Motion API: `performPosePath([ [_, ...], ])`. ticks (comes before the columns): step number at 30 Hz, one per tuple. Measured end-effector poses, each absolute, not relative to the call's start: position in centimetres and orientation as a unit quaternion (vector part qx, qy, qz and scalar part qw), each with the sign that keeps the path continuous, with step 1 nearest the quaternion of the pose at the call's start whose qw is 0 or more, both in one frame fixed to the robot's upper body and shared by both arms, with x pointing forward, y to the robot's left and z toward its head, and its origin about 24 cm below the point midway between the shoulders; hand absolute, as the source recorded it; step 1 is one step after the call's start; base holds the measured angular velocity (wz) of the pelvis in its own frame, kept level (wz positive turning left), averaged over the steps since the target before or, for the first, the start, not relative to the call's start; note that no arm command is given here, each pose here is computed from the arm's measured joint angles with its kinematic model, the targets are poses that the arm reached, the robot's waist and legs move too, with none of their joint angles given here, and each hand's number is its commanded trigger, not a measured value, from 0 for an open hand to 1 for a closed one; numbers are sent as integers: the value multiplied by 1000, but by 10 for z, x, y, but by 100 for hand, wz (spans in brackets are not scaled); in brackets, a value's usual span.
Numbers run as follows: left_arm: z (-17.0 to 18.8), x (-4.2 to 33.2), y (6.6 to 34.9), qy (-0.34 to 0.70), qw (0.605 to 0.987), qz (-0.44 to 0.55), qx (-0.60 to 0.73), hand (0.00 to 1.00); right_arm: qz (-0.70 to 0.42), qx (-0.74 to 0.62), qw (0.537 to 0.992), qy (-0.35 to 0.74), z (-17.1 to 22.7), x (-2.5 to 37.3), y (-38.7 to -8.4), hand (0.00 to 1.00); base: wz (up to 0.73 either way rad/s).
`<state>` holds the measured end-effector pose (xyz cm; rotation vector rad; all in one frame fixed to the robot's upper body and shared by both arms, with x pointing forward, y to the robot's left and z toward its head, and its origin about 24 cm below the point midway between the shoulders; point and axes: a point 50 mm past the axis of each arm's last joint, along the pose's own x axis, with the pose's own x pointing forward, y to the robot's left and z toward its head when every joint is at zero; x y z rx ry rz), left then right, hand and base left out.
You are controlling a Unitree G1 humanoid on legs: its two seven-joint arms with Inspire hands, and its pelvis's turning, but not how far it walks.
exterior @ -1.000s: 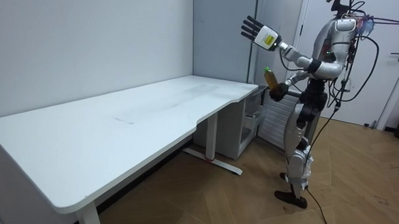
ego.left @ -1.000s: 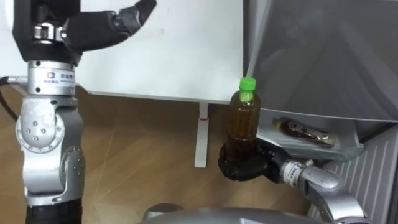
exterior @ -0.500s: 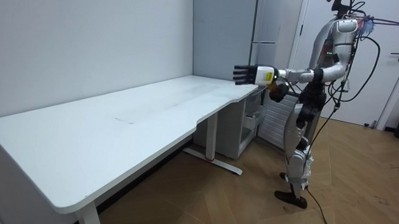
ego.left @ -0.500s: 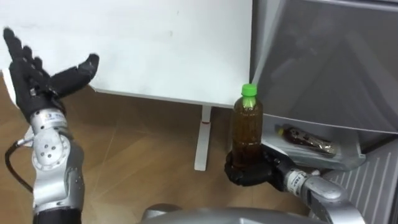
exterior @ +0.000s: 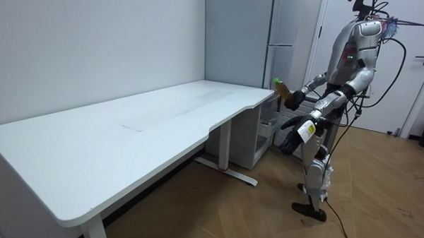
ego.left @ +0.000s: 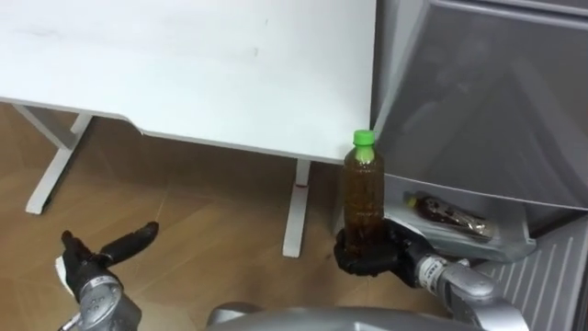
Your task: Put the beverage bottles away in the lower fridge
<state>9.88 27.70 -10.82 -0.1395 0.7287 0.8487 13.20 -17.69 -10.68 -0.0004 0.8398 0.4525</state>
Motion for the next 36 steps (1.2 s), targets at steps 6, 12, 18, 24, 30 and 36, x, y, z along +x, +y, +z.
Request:
performPosePath([
  [6, -119, 84, 270, 394, 836, 382, -27, 0, 199, 10, 892, 406, -108, 131, -178, 100, 2],
  [12, -135, 59, 267, 460, 819, 342, 13, 0, 164, 16, 867, 470, -130, 109, -189, 100, -1],
  [18, -146, 39, 263, 514, 803, 301, 39, 0, 93, 37, 848, 520, -144, 86, -205, 100, 0],
  [24, -151, 30, 258, 540, 801, 252, 56, 0, 25, 61, 837, 543, -150, 71, -222, 100, -1],
  [30, -154, 21, 256, 560, 796, 214, 80, 0, -32, 77, 821, 564, -158, 58, -232, 100, 0],
  [36, -157, 17, 252, 576, 789, 193, 94, 0, -90, 108, 797, 587, -164, 43, -236, 100, 0],
])
